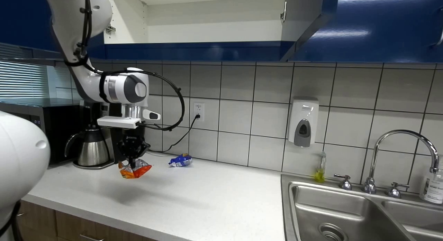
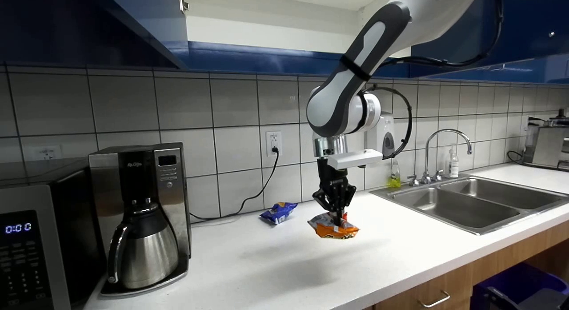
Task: Move the orange snack packet to the open cabinet
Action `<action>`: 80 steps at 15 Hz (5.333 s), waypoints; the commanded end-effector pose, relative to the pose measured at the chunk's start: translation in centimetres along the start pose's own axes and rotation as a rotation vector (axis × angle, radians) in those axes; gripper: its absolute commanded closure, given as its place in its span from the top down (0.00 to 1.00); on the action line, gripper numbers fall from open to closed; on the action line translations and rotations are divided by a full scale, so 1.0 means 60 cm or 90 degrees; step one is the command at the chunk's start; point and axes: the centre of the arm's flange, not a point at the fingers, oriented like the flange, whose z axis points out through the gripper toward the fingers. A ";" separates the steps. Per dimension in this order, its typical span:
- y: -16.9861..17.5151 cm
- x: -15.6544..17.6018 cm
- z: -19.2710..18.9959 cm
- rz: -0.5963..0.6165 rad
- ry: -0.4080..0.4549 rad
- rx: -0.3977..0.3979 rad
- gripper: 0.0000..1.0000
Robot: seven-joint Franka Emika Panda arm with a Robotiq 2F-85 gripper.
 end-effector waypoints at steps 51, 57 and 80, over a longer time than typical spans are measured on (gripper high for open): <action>-0.041 -0.060 -0.519 -0.032 0.106 -0.073 0.00; -0.033 -0.057 -0.571 -0.035 0.138 -0.085 0.00; -0.059 0.001 -0.796 -0.055 0.191 -0.057 0.00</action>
